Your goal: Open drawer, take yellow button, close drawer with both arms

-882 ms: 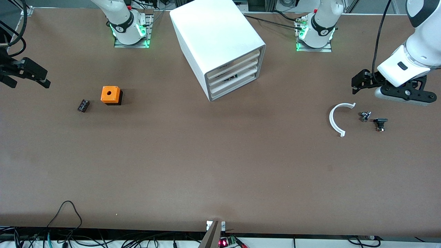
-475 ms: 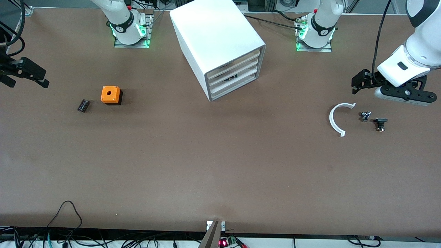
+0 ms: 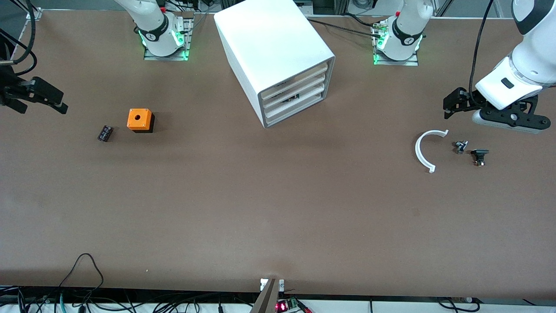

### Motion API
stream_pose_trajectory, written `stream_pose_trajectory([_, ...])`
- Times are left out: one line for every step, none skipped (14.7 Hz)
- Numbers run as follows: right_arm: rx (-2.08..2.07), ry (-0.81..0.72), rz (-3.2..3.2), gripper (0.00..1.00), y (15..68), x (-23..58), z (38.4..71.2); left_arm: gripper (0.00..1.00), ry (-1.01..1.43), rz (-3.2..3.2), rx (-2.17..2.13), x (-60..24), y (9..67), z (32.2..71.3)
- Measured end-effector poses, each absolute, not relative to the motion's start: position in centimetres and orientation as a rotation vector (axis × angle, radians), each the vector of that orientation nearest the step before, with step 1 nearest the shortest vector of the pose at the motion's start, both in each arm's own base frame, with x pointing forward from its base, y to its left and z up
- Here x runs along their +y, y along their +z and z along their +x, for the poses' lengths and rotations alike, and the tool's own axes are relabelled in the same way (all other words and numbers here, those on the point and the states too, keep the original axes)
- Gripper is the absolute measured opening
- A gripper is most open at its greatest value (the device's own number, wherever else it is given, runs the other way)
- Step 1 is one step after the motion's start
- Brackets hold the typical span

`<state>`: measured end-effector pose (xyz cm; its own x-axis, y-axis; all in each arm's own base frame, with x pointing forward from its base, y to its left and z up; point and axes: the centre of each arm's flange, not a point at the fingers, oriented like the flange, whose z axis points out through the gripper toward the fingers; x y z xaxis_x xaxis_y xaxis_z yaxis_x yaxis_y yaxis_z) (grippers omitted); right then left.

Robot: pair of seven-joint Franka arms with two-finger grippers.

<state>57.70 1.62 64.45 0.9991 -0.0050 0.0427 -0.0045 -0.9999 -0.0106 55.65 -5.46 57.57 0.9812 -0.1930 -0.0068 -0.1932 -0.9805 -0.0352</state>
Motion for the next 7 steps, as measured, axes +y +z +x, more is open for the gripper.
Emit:
stream_pose_trajectory([0.000,-0.054,-3.131,1.00,64.0,1.9,57.9,1.00,0.005,-3.091,0.301,-5.5,57.6,55.7])
stream_pose_trajectory([-0.004,-0.036,-3.131,1.00,63.4,2.1,58.2,1.00,0.005,-3.091,0.301,-5.5,57.6,55.7])
stream_pose_trajectory([-0.004,-0.014,-3.132,1.00,62.5,2.1,58.6,1.00,0.005,-3.091,0.301,-5.5,57.6,55.7])
stream_pose_trajectory([-0.003,0.012,-3.133,1.00,61.6,2.2,59.0,1.00,0.014,-3.094,0.301,-5.5,57.5,55.6])
stream_pose_trajectory([-0.004,0.039,-3.134,1.00,60.5,2.2,59.5,1.00,0.039,-3.113,0.299,-5.6,57.4,55.4])
stream_pose_trajectory([-0.003,0.068,-3.134,1.00,59.3,2.2,60.0,1.00,0.072,-3.151,0.296,-6.0,57.2,55.2])
stream_pose_trajectory([-0.003,0.092,-3.134,1.00,58.2,2.2,60.6,1.00,0.106,-3.190,0.295,-6.4,56.9,55.0])
